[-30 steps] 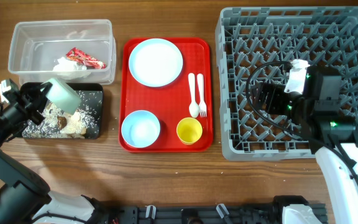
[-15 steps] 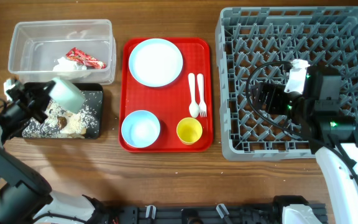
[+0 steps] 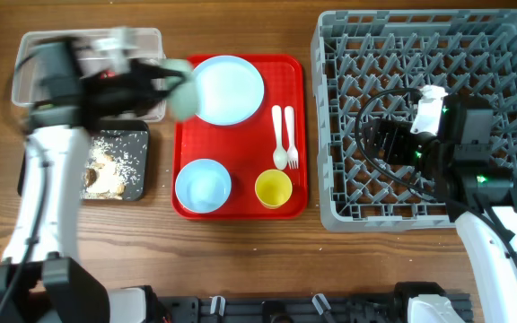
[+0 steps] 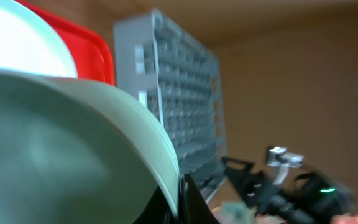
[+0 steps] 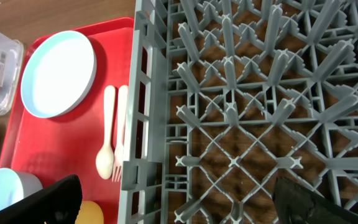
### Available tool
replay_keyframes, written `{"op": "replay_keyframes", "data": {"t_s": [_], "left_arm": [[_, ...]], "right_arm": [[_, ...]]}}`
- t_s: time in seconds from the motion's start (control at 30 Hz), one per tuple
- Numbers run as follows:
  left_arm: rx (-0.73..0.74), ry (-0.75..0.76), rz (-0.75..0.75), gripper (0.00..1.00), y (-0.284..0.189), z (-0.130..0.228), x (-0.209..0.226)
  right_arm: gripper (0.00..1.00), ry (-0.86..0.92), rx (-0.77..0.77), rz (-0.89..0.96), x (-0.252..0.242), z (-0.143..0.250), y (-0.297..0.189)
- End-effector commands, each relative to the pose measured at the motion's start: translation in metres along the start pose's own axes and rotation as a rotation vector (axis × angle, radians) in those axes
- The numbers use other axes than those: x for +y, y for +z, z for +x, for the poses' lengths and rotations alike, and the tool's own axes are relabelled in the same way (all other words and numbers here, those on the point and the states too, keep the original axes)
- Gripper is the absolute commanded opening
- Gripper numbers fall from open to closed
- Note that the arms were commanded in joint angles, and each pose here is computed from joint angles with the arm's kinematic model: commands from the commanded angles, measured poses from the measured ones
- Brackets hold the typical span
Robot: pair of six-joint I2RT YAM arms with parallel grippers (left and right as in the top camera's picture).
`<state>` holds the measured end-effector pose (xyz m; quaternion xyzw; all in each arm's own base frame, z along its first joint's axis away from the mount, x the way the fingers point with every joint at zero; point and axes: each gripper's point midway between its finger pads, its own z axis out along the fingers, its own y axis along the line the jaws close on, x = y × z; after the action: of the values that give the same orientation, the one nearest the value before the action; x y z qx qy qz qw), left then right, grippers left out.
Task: Sort waste into correct bins and load items into the dishwasher rack
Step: 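Return the emptied green bowl to the red tray with left gripper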
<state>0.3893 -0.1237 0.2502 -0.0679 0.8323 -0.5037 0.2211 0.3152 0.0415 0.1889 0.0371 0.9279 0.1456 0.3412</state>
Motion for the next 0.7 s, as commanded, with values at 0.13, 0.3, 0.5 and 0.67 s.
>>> {"op": "replay_keyframes", "data": {"t_s": [0.13,0.3,0.5,0.67], "left_arm": [[-0.11,0.246,-0.623,0.04,0.076,0.044,0.031],[-0.023,0.453,-0.781,0.04,0.105,0.085,0.041],[0.099,0.492,-0.897,0.04,0.127,0.112,0.082],[0.165,0.475,-0.953,0.04,0.133,0.123,0.108]], "right_arm": [[1.0,0.01,-0.007,0.016,-0.001,-0.003,-0.007],[1.0,0.011,-0.006,0.016,-0.001,-0.003,-0.007],[1.0,0.011,-0.003,0.016,-0.001,-0.002,-0.007],[1.0,0.014,0.004,0.018,-0.001,0.0,-0.007]]}}
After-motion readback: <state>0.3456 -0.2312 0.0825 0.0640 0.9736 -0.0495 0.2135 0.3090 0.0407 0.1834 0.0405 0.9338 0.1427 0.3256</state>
